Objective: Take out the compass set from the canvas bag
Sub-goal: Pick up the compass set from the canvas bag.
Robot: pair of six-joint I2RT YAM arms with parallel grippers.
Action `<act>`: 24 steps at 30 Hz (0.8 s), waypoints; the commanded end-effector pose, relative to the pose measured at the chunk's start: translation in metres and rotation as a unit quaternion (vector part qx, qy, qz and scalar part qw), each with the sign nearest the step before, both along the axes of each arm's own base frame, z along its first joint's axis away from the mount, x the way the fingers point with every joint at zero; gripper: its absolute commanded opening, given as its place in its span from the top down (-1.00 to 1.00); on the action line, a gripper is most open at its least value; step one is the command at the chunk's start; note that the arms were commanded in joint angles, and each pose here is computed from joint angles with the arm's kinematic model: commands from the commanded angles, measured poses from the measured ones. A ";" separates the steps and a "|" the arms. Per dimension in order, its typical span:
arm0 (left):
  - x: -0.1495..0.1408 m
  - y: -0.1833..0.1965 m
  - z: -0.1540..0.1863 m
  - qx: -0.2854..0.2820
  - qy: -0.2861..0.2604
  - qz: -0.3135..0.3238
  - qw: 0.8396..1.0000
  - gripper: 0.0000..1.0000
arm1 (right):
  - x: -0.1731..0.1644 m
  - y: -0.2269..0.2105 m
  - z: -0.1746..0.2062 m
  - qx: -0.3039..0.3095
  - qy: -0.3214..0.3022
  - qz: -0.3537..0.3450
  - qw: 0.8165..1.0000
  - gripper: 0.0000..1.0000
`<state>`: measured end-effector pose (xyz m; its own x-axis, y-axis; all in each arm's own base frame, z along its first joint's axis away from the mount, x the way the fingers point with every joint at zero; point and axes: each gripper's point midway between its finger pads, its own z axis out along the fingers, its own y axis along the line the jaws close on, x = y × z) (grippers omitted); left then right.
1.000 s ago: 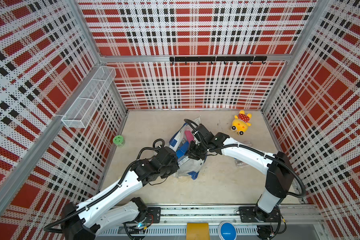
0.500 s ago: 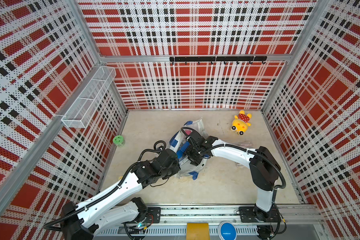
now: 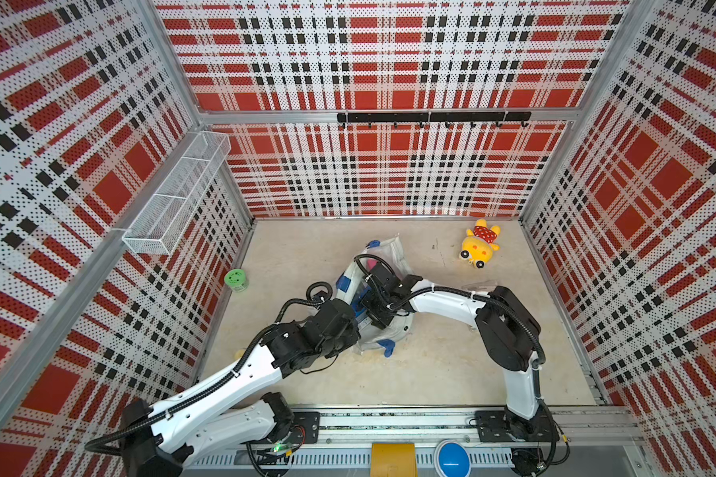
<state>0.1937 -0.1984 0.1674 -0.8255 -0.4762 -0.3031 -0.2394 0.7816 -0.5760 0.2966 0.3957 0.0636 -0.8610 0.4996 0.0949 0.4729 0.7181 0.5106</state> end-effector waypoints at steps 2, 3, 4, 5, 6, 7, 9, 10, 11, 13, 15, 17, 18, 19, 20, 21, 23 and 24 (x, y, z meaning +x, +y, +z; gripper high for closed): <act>-0.007 -0.011 0.019 -0.052 -0.006 -0.006 0.999 1.00 | 0.025 0.016 0.019 0.023 -0.057 0.011 0.998 -0.06; -0.007 -0.010 0.020 -0.053 -0.006 -0.004 0.999 1.00 | 0.028 0.018 0.023 0.024 -0.064 0.016 0.998 -0.01; -0.008 -0.009 0.020 -0.054 -0.007 -0.002 0.998 1.00 | 0.029 0.019 0.026 0.025 -0.068 0.019 0.997 0.05; -0.008 -0.008 0.021 -0.056 -0.008 0.000 0.998 1.00 | 0.031 0.022 0.030 0.030 -0.073 0.021 0.997 0.14; -0.008 -0.006 0.021 -0.056 -0.009 0.002 0.998 1.00 | 0.031 0.023 0.032 0.034 -0.076 0.024 0.996 0.20; -0.009 -0.005 0.021 -0.056 -0.009 0.003 0.998 1.00 | 0.031 0.024 0.033 0.035 -0.076 0.025 0.996 0.23; -0.009 -0.003 0.020 -0.056 -0.009 0.006 0.998 1.00 | 0.032 0.025 0.037 0.039 -0.081 0.027 0.996 0.30; -0.010 -0.003 0.020 -0.056 -0.008 0.007 0.998 1.00 | 0.033 0.025 0.039 0.040 -0.084 0.029 0.995 0.32; -0.010 -0.003 0.019 -0.056 -0.007 0.007 0.998 1.00 | 0.033 0.025 0.043 0.041 -0.089 0.031 0.995 0.33; -0.010 -0.003 0.017 -0.052 -0.005 0.008 0.999 1.00 | 0.033 0.024 0.051 0.041 -0.098 0.036 0.994 0.37; -0.010 -0.003 0.015 -0.050 -0.003 0.008 0.999 1.00 | 0.032 0.023 0.060 0.045 -0.109 0.042 0.992 0.49; -0.009 -0.003 0.013 -0.048 -0.001 0.008 0.999 1.00 | 0.031 0.021 0.068 0.044 -0.118 0.047 0.991 0.59; -0.009 -0.004 0.013 -0.048 -0.001 0.008 0.999 1.00 | 0.030 0.021 0.071 0.044 -0.120 0.049 0.991 0.65; -0.009 -0.004 0.012 -0.049 0.000 0.008 0.999 1.00 | 0.028 0.019 0.072 0.044 -0.119 0.051 0.991 0.71; -0.008 -0.005 0.012 -0.048 -0.001 0.008 0.999 1.00 | 0.027 0.018 0.073 0.044 -0.119 0.051 0.991 0.76; -0.008 -0.005 0.012 -0.049 -0.001 0.008 0.999 1.00 | 0.026 0.017 0.075 0.046 -0.121 0.051 0.990 0.80; -0.007 -0.006 0.011 -0.048 -0.001 0.008 0.999 1.00 | 0.024 0.015 0.074 0.046 -0.119 0.051 0.991 0.85; -0.007 -0.007 0.010 -0.048 0.000 0.008 0.999 1.00 | 0.023 0.016 0.075 0.048 -0.119 0.052 0.990 0.87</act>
